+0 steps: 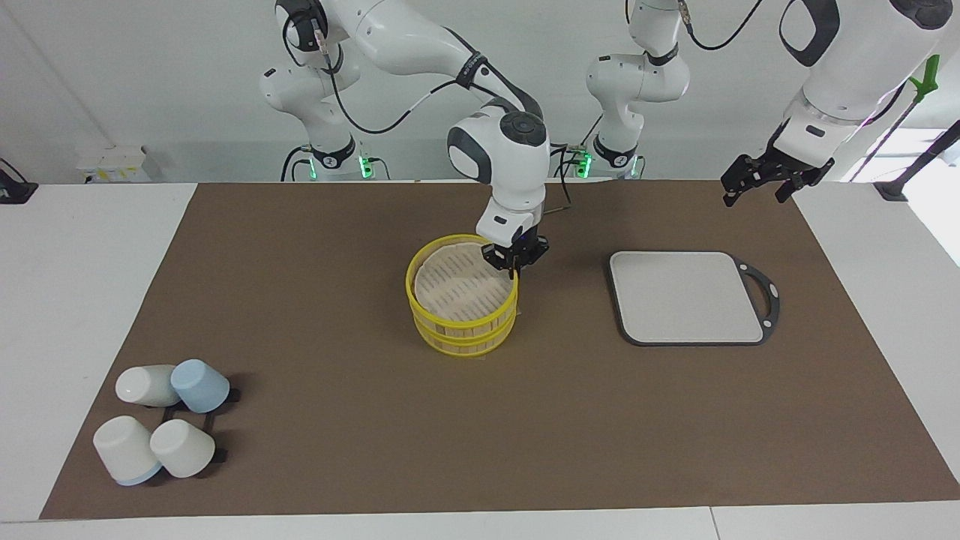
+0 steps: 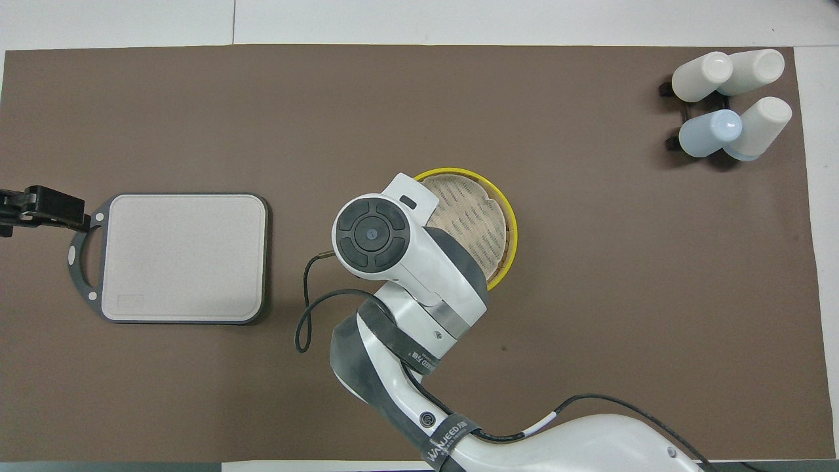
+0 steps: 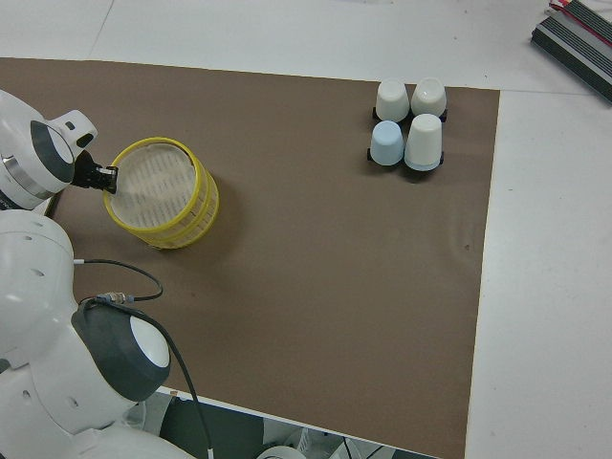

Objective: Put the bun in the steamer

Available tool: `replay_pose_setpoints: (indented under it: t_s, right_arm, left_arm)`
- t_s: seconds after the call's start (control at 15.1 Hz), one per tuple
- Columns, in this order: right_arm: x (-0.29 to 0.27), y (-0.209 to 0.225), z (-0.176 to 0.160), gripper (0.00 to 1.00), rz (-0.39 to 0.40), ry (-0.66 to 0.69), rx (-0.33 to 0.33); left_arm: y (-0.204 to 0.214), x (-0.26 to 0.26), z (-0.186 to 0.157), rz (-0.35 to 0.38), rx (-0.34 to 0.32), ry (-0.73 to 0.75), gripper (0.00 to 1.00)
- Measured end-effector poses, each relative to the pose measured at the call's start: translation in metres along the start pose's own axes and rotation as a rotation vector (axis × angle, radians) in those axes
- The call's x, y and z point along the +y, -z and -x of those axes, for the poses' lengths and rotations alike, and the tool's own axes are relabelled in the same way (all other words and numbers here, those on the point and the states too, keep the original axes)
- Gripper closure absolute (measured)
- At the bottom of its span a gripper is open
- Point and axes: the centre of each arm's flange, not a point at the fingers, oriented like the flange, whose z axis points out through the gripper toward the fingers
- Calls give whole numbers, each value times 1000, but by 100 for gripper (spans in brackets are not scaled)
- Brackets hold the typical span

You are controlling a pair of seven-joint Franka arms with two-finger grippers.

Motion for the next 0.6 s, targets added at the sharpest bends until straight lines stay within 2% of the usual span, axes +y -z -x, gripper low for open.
replay_pose_setpoints:
  t_s: [0.6]
  right_arm:
    - [3,1,2,91,-28,-14,40]
  left_arm:
    - [11,-4,3,-1,4,-21,0]
